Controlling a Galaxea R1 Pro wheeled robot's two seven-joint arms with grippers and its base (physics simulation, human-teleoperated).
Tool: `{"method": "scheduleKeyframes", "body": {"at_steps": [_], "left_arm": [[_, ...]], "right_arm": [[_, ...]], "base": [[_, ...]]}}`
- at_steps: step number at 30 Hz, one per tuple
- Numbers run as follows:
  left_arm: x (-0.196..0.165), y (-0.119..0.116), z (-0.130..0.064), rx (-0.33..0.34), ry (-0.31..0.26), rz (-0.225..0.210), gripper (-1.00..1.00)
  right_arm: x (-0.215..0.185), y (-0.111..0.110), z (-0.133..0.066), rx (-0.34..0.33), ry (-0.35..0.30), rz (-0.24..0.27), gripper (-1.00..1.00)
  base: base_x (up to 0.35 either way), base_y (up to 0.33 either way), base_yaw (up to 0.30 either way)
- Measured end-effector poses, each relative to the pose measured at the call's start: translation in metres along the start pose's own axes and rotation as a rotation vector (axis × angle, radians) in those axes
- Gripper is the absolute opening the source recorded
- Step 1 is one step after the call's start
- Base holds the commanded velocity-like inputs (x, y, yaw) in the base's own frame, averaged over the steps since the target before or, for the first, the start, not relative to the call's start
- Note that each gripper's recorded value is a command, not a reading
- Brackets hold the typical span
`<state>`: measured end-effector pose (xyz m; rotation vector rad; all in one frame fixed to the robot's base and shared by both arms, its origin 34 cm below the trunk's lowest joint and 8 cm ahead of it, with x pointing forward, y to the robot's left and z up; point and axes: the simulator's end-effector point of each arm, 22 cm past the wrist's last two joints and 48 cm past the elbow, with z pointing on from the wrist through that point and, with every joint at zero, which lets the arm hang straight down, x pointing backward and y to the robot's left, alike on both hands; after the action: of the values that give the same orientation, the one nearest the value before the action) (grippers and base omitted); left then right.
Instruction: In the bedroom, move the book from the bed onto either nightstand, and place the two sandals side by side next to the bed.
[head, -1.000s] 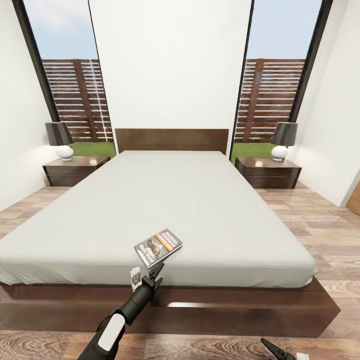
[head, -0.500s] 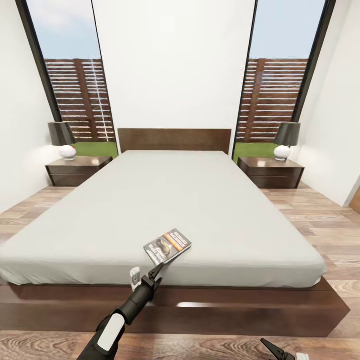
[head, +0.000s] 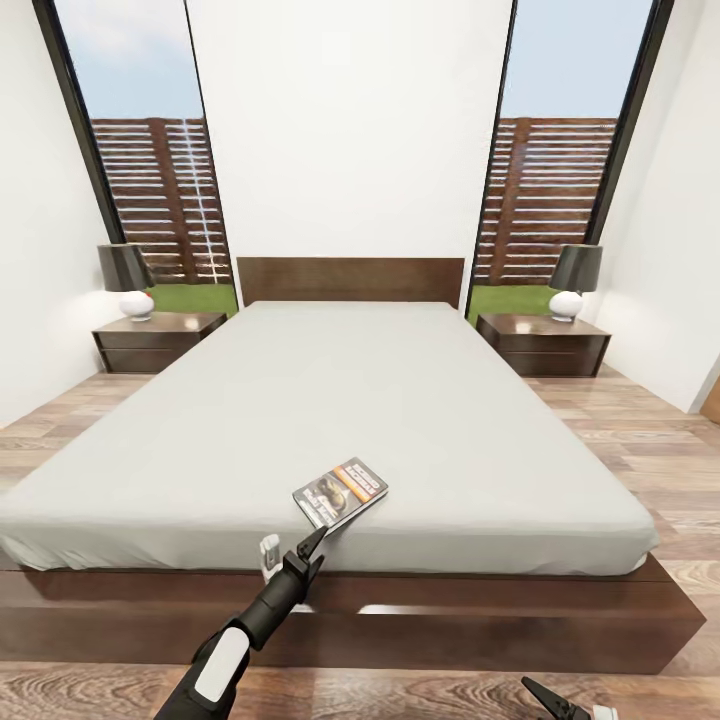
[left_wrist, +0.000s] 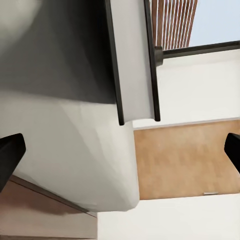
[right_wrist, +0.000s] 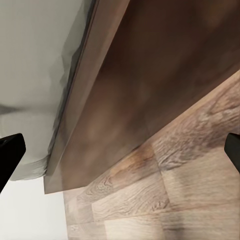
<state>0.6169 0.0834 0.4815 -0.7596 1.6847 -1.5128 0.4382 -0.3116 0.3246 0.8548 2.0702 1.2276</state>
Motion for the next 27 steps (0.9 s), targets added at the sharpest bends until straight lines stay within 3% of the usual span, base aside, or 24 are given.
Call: {"method": "scheduleKeyframes", "body": {"at_steps": [27], "left_arm": [[-0.0017, -0.0053, -0.0029, 0.011, 0.036, -0.022, 1.00]], "right_arm": [[-0.0002, -0.0003, 0.0000, 0.001, -0.001, 0.001, 1.00]], "base": [[0.000, 0.001, 0.000]]}}
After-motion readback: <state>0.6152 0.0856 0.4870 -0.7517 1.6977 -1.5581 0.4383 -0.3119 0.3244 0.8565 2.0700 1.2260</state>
